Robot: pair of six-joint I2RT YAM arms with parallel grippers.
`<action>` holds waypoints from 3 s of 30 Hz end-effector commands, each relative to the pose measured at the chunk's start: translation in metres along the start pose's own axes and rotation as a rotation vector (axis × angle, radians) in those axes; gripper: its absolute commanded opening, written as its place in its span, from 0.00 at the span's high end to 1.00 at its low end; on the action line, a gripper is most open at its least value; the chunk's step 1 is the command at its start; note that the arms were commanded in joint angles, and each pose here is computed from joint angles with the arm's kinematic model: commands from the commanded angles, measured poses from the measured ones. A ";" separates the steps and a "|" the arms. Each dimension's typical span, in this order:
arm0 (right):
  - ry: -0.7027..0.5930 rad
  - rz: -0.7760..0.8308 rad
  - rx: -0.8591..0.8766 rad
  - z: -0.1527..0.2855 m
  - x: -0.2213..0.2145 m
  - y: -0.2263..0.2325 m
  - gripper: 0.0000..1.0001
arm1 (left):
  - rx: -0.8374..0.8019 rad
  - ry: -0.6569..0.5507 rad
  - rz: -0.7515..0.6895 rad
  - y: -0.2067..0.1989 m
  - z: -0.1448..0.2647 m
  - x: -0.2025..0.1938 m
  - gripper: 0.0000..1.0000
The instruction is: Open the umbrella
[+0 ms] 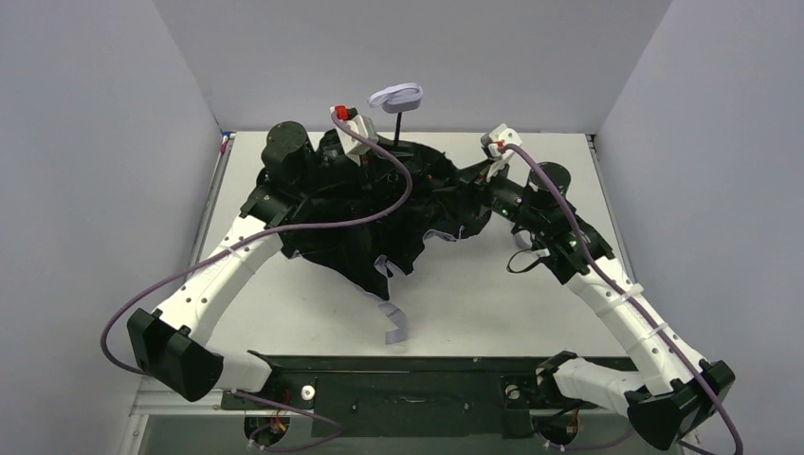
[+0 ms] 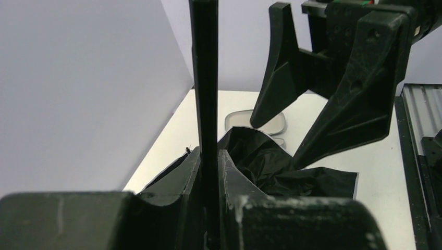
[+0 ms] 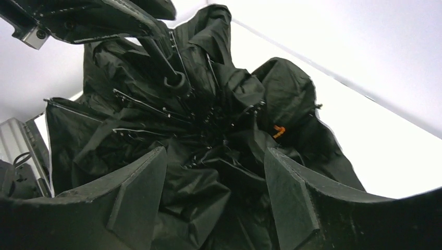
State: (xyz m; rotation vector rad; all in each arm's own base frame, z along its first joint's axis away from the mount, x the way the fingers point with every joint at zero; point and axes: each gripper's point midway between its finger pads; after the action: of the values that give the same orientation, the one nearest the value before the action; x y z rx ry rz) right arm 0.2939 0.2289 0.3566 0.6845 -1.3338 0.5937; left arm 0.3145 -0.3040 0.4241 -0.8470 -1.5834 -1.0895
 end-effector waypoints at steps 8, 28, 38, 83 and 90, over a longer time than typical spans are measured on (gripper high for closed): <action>0.108 0.201 0.182 -0.040 -0.040 0.036 0.58 | -0.010 -0.197 -0.040 -0.005 0.007 0.068 1.00; 0.314 0.348 0.204 0.023 -0.081 0.012 0.51 | -0.033 -0.212 0.062 0.005 0.001 0.067 1.00; -0.038 0.005 0.050 -0.020 0.018 0.000 0.63 | -0.059 -0.198 0.049 -0.012 -0.007 0.066 1.00; -0.116 0.077 0.206 -0.072 0.043 0.045 0.53 | -0.105 -0.195 0.183 -0.014 -0.015 0.076 1.00; -0.141 0.063 0.162 -0.074 0.050 0.041 1.00 | -0.067 -0.176 0.307 -0.008 -0.017 0.069 0.90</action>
State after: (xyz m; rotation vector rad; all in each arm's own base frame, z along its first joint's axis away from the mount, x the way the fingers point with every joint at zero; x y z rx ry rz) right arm 0.3093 0.3174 0.3645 0.8370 -1.3179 0.7882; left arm 0.3033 -0.3278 0.4489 -1.1553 -1.4304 -0.9138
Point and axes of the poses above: each gripper's point midway between its finger pads, its own z axis back along the fingers, its own y axis along the line the jaws close on, x = y × z, and after that the axes turned 1 degree about -z, right-handed
